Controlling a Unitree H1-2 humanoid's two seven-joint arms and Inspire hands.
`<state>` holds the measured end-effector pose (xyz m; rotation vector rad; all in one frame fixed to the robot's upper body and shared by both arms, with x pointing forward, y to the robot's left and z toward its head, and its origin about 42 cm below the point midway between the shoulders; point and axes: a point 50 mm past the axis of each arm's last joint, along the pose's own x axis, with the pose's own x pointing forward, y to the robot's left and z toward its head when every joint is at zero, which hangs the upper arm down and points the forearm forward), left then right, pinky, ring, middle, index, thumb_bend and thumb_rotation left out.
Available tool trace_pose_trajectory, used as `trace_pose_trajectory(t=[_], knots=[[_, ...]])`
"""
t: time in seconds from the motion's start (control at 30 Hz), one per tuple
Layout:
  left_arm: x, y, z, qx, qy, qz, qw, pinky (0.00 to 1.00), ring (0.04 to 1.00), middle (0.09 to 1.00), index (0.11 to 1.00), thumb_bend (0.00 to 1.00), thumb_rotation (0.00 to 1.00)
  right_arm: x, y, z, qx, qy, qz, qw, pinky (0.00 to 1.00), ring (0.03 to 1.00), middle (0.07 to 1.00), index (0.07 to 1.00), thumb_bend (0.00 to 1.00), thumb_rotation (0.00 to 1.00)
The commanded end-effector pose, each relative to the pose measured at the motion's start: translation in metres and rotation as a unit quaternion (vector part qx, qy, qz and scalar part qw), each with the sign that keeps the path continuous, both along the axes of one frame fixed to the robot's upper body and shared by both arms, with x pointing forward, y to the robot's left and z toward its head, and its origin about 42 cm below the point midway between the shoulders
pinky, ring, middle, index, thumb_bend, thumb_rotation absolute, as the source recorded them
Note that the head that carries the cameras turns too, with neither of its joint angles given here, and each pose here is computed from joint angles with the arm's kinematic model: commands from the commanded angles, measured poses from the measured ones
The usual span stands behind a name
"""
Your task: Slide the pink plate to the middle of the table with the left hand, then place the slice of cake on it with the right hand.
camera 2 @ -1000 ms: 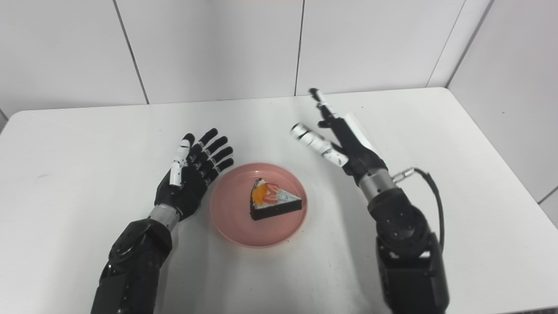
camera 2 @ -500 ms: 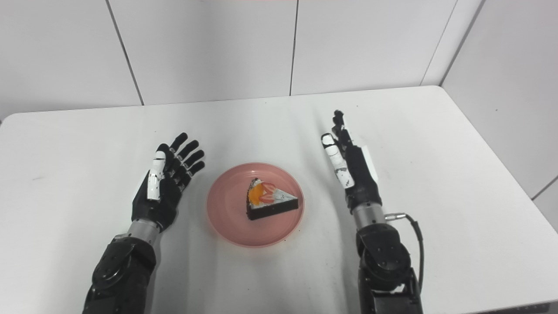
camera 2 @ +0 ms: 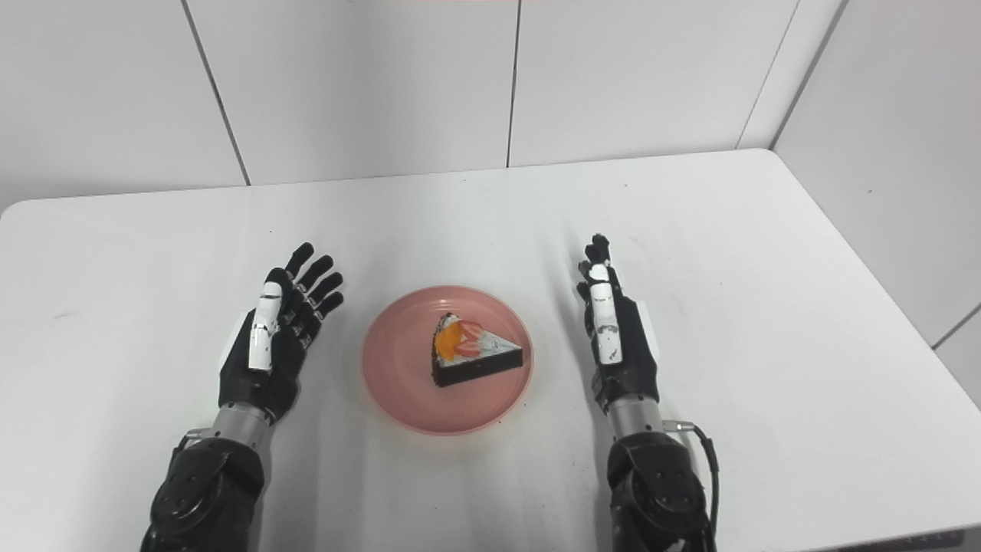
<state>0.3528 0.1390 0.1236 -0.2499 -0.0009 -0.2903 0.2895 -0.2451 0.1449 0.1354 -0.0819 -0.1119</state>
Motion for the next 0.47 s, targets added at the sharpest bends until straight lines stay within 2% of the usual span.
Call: trace_pose_trajectory(t=[0.0, 0.17, 0.3, 0.43], knots=[[-0.008, 0.007, -0.009, 0.016, 0.013, 0.012, 1.000, 0.91, 0.914, 0.935, 0.939, 0.51, 1.00, -0.001, 0.002, 0.007, 0.011, -0.027, 0.002, 1.000, 1.00, 1.000, 1.000, 1.000, 0.85, 1.00], [-0.013, 0.006, -0.009, 0.027, 0.006, 0.015, 0.999, 0.91, 0.918, 0.938, 0.940, 0.51, 1.00, -0.006, 0.001, 0.001, 0.023, -0.019, 0.010, 0.999, 1.00, 1.000, 1.000, 1.000, 0.84, 1.00], [-0.020, 0.004, -0.010, 0.050, -0.017, 0.018, 0.998, 0.90, 0.923, 0.939, 0.936, 0.52, 1.00, -0.011, 0.000, -0.007, 0.023, -0.013, 0.015, 1.000, 1.00, 1.000, 1.000, 1.000, 0.82, 1.00], [-0.029, 0.000, -0.010, 0.092, -0.057, 0.015, 0.994, 0.92, 0.944, 0.957, 0.956, 0.51, 1.00, -0.016, 0.002, -0.008, 0.019, -0.006, 0.014, 1.000, 1.00, 1.000, 1.000, 1.000, 0.79, 1.00]])
